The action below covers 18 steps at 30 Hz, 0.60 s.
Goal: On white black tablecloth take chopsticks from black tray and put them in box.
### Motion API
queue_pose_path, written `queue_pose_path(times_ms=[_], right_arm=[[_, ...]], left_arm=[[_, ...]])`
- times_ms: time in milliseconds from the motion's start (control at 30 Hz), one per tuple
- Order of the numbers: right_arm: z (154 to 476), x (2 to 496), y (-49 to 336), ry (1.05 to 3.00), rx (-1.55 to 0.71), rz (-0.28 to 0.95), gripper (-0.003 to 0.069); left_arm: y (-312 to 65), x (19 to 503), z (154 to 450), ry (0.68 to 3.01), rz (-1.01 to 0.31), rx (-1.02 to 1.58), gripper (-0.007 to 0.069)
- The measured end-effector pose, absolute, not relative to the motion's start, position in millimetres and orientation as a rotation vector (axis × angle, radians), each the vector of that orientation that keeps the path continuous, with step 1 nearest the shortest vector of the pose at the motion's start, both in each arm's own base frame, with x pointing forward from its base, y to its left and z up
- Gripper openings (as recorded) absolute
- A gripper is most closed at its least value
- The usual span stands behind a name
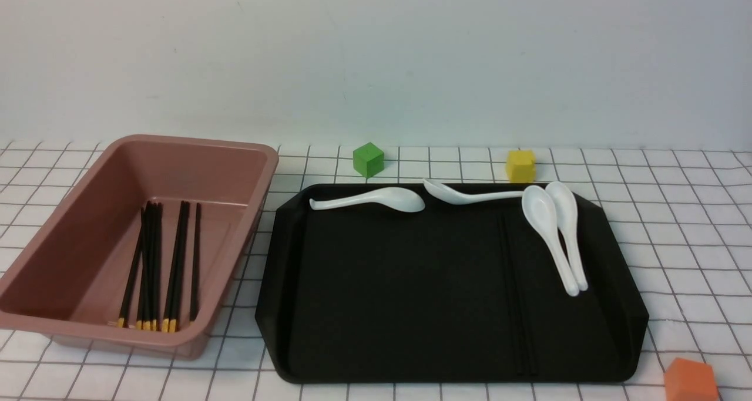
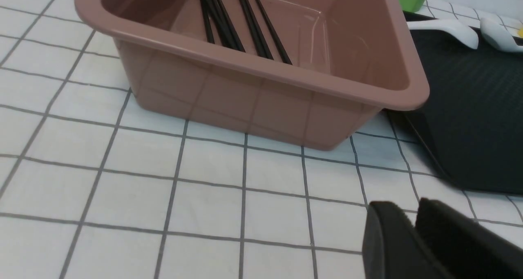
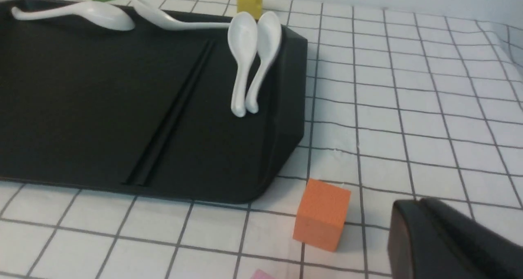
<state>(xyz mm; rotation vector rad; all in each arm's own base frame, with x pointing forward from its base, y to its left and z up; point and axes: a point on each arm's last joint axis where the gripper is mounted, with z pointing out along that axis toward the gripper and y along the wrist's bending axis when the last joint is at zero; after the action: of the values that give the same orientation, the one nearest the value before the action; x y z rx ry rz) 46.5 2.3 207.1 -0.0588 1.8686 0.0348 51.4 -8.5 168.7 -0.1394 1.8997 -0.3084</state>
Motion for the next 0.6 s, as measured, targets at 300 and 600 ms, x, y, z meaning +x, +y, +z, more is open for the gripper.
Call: queue_pose_path(times_ms=[300, 600], right_arm=[[175.0, 52.7, 3.1, 1.855, -0.044, 0.049, 0.0041], [174.9, 52.6, 3.3, 1.857, -0.04, 0.056, 0.0055]], left_arm=[[-8.5, 51.4, 168.7, 1.9, -0.308, -0.139, 0.0128], [-8.5, 51.4, 168.7, 1.9, -0.308, -0.139, 0.0134]])
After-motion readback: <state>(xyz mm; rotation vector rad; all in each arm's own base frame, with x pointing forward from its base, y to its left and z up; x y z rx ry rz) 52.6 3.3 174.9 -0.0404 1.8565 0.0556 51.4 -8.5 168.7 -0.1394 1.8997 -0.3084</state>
